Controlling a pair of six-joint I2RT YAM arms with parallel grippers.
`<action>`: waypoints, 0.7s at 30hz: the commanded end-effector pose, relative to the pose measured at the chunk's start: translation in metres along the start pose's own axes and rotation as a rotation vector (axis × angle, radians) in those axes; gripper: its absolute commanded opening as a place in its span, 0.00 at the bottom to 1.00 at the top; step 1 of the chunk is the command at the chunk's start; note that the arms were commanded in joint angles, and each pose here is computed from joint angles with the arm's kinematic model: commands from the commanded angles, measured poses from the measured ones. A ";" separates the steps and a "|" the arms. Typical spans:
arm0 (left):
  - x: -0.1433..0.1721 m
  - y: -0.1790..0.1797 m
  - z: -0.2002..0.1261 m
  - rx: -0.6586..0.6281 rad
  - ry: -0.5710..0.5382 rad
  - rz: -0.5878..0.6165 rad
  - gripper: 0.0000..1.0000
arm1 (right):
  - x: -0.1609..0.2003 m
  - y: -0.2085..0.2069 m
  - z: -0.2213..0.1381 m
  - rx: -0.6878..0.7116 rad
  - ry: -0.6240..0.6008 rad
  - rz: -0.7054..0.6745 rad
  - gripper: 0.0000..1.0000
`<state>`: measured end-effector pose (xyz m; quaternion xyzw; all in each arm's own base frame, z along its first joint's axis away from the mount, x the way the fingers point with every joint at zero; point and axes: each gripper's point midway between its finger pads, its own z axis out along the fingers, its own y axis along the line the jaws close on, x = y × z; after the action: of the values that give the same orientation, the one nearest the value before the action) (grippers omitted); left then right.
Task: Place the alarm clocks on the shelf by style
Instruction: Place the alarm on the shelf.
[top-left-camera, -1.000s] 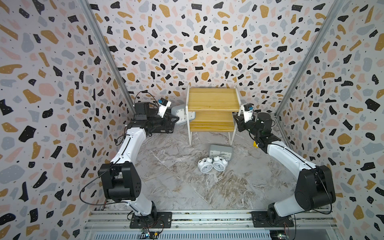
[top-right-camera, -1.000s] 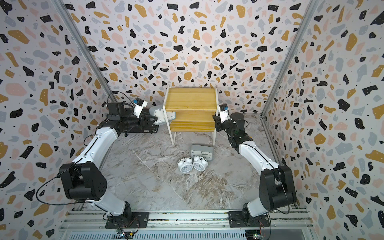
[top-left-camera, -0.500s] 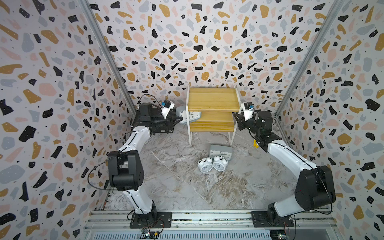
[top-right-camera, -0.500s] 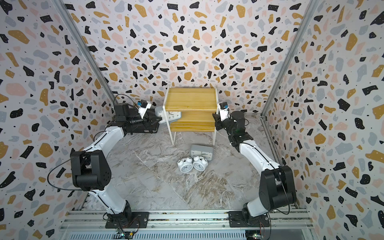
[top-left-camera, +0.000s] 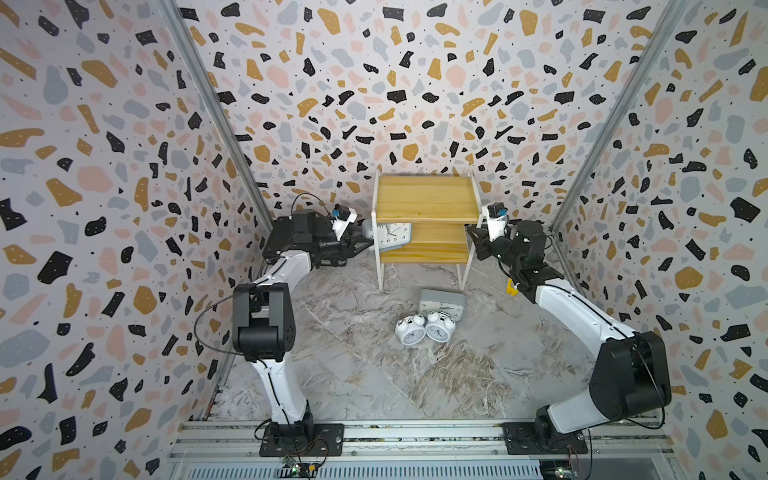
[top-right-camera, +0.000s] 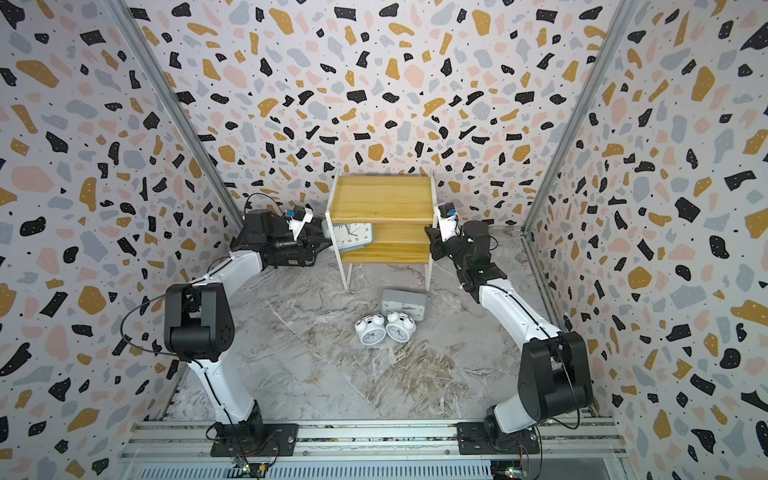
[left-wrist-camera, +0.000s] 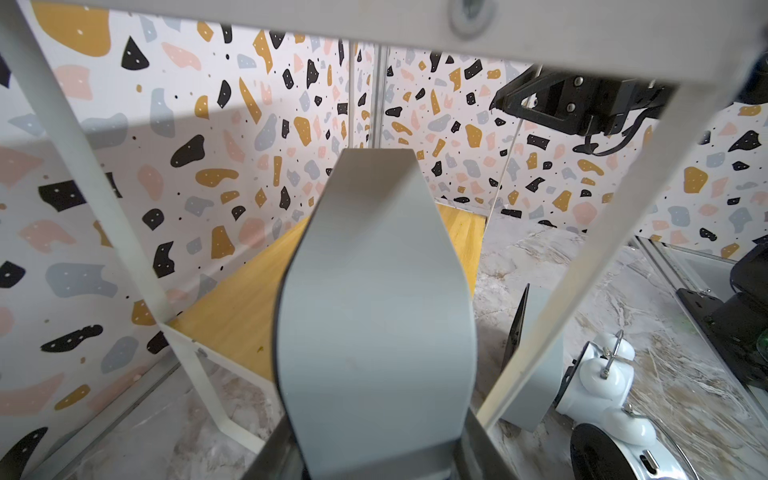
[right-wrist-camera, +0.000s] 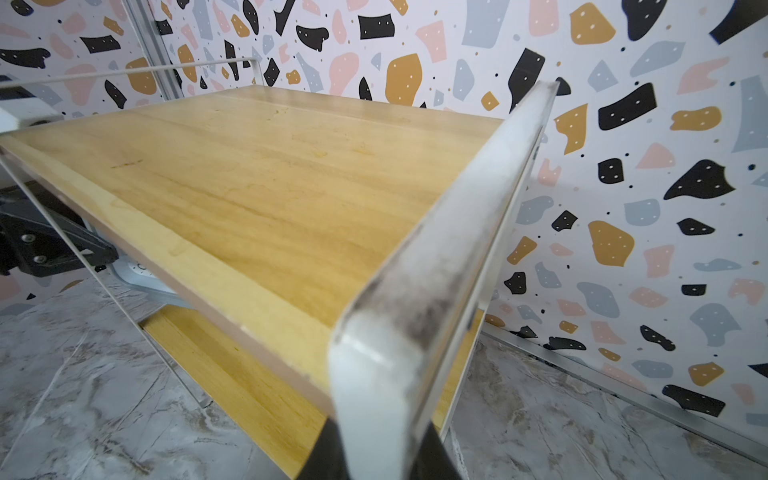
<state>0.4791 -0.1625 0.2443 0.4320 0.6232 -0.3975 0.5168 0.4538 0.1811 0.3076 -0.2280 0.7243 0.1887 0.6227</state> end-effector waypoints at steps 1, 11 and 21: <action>-0.039 -0.010 0.003 0.090 -0.081 0.178 0.11 | -0.028 0.001 -0.004 -0.009 -0.052 -0.027 0.19; -0.035 -0.007 0.021 0.158 -0.093 0.175 0.12 | -0.028 0.002 -0.005 -0.013 -0.047 -0.029 0.17; -0.031 -0.004 0.038 0.204 -0.092 0.156 0.12 | -0.026 0.002 -0.005 -0.012 -0.040 -0.024 0.17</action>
<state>0.4929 -0.1980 0.2471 0.4812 0.5635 -0.4349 0.5117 0.4529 0.1832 0.3114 -0.2346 0.7214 0.1919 0.6226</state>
